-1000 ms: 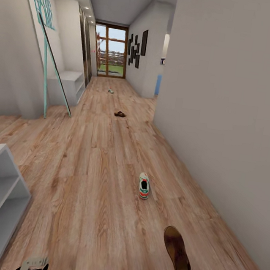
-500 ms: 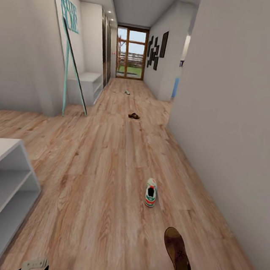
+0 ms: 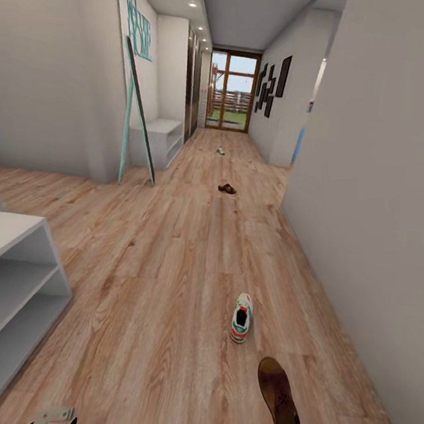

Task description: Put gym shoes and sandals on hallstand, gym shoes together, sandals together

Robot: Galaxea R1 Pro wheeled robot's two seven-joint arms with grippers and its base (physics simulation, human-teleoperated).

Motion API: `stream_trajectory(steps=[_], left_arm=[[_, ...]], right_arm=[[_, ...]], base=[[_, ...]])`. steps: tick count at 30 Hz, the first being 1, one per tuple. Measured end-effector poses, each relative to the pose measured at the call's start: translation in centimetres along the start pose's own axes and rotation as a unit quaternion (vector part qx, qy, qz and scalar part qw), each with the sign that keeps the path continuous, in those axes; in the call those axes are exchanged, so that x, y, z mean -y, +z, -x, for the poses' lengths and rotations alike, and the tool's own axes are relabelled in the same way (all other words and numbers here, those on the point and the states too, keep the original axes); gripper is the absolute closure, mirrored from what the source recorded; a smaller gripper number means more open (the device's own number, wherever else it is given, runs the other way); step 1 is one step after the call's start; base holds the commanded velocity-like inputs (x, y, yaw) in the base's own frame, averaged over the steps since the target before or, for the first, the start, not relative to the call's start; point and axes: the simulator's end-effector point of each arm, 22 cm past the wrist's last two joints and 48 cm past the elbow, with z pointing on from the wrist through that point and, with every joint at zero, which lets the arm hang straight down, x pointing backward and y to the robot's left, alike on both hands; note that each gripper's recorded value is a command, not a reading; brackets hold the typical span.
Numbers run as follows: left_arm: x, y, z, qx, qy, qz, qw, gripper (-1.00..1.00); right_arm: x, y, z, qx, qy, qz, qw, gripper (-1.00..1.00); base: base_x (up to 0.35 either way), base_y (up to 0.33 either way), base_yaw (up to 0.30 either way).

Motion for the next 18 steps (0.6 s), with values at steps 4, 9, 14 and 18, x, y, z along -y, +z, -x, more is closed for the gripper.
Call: stream_trajectory(steps=[4, 9, 14, 18], left_arm=[[0.1, 0.0, 0.2, 0.002, 0.000, -0.001, 1.0000, -1.00], [0.2, -0.1, 0.5, 0.005, 0.000, -0.002, 1.0000, -1.00], [0.3, -0.1, 0.7, 0.008, -0.001, -0.003, 1.0000, -1.00], [0.4, -0.2, 1.0, 0.011, -0.002, -0.003, 0.9999, -1.00]], right_arm=[[0.0, 0.0, 0.2, 0.002, 0.000, 0.000, 1.0000, 1.00], [0.1, 0.0, 0.5, 0.005, 0.001, -0.001, 1.0000, 1.00], [0.1, -0.1, 0.8, 0.009, 0.001, -0.001, 1.0000, 1.00], [0.2, -0.1, 1.1, 0.011, 0.001, -0.002, 0.9999, 1.00]], base=[[0.021, -0.269, 0.185], [0.002, -0.271, 0.169], [-0.061, -0.272, 0.143], [-0.099, -0.224, 0.123]])
